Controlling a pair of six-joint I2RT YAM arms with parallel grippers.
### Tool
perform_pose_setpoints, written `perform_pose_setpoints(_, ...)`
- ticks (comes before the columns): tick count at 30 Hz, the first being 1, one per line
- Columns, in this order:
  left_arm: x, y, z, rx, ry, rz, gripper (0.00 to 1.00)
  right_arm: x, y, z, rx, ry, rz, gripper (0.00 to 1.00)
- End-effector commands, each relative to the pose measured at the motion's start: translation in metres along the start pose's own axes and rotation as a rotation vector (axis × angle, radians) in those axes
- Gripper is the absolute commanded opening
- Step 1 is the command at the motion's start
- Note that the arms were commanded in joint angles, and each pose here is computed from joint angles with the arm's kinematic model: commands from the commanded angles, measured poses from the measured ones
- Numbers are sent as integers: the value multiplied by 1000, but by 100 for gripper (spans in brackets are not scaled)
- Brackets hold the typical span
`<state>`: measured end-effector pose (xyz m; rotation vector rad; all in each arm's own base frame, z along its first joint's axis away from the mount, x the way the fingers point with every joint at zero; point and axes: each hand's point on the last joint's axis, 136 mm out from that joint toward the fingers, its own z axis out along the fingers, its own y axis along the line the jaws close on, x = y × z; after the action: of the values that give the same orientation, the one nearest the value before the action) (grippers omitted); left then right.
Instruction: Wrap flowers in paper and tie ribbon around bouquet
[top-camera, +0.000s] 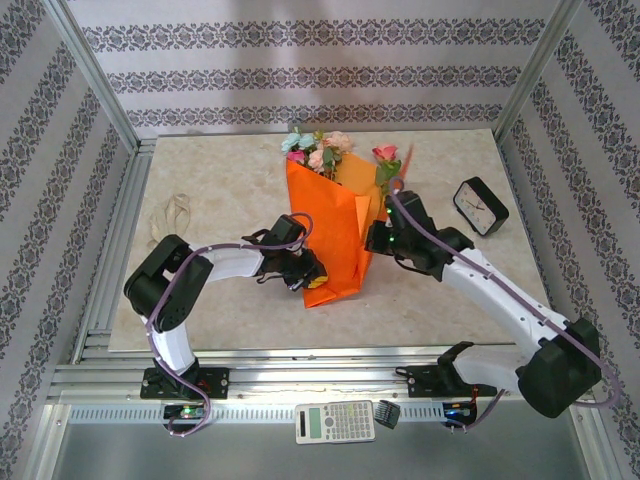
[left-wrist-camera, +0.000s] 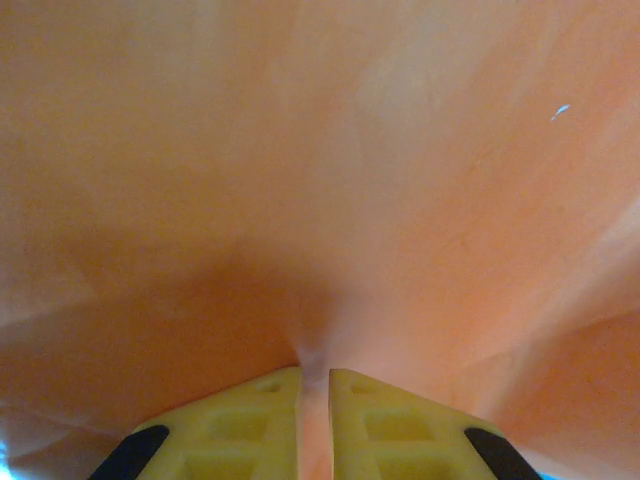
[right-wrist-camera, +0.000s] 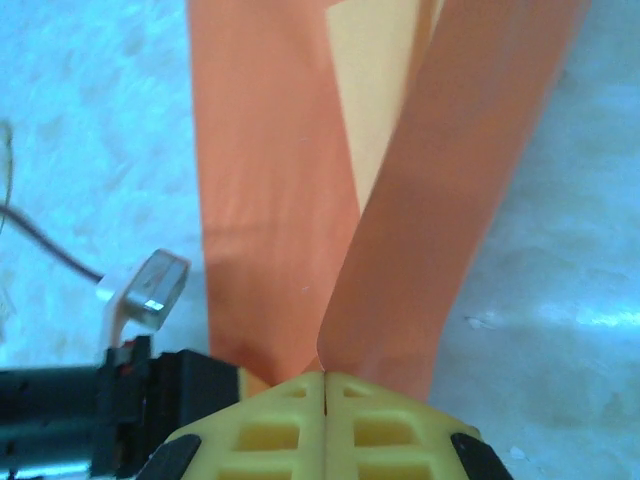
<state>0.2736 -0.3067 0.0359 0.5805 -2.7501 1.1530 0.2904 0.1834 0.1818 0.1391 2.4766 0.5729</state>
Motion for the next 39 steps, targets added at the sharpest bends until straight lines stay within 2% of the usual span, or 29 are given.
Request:
perform_pose_setpoints(1, 4, 8, 9, -35, 12, 34, 15, 3, 18, 2, 2, 3, -169, 0)
perform_pose_setpoints(5, 4, 10, 12, -47, 10, 43, 15, 14, 47, 8, -98, 35, -263, 0)
perform_pose_setpoints(10, 4, 18, 12, -61, -12, 44, 14, 37, 92, 12, -310, 106, -325, 0)
perform_pose_setpoints(13, 3, 20, 13, -48, -25, 43, 15, 48, 106, 13, -364, 137, -349, 0)
perform_pose_setpoints(21, 2, 12, 12, -2, -66, 56, 12, 48, 95, 24, -352, 118, -245, 0)
perform_pose_setpoints(23, 3, -2, -3, 24, -103, 86, 11, 46, 88, 26, -333, 117, -223, 0)
perform_pose_setpoints(27, 14, -12, -37, -12, -135, 132, 12, 42, 72, 25, -302, 106, -192, 0)
perform_pose_setpoints(29, 24, -5, -43, -23, -107, 118, 12, 40, 64, 24, -296, 101, -171, 0)
perform_pose_setpoints(33, 45, 18, -28, -40, 13, 61, 9, 37, 58, 17, -303, 91, -158, 0)
perform_pose_setpoints(39, 48, -7, -3, 35, 51, 90, 5, 43, 55, 15, -321, 110, -150, 0)
